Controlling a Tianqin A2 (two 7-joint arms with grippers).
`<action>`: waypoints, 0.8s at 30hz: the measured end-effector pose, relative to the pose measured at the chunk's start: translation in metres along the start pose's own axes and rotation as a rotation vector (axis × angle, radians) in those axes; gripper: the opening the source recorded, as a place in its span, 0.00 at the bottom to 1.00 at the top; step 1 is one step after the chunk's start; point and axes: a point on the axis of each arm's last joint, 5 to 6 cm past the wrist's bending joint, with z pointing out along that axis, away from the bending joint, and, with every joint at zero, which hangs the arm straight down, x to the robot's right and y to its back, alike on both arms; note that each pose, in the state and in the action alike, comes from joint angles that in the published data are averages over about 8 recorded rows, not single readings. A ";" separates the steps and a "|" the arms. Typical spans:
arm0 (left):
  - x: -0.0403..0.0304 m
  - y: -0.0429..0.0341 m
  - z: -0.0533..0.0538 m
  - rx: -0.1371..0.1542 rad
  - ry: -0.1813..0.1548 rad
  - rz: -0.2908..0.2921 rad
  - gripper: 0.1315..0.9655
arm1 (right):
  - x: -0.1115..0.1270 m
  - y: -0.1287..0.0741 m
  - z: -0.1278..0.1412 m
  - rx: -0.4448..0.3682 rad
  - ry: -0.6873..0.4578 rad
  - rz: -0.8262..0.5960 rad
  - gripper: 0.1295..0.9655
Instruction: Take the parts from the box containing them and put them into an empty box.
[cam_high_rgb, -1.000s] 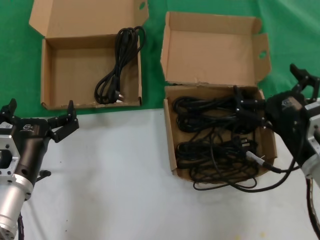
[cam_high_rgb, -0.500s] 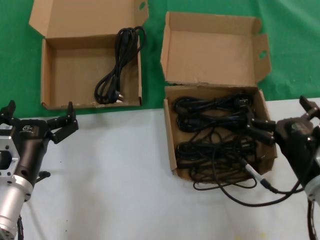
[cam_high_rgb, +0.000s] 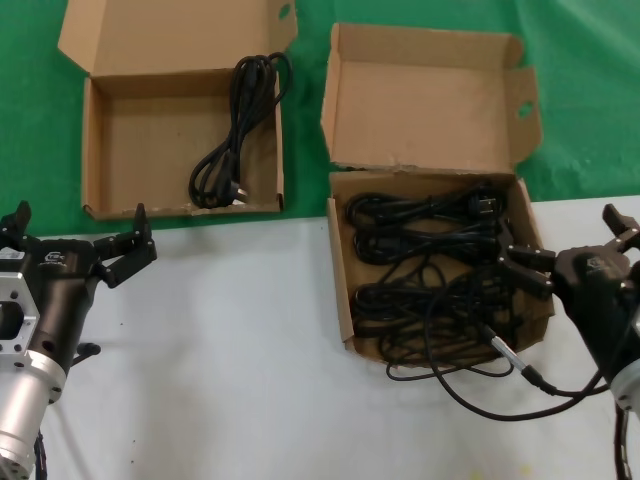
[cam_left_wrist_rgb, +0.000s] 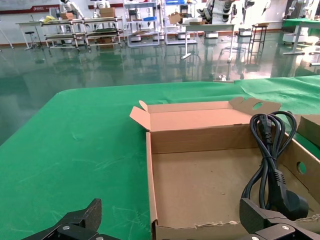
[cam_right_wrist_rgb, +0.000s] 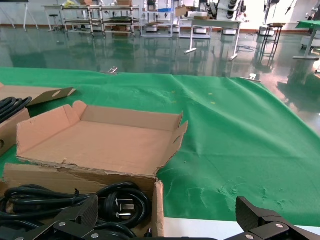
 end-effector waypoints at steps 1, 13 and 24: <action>0.0000 0.0000 0.000 0.000 0.000 0.000 1.00 | 0.000 0.000 0.000 0.000 0.000 0.000 1.00; 0.0000 0.0000 0.000 0.000 0.000 0.000 1.00 | 0.000 0.000 0.000 0.000 0.000 0.000 1.00; 0.0000 0.0000 0.000 0.000 0.000 0.000 1.00 | 0.000 0.000 0.000 0.000 0.000 0.000 1.00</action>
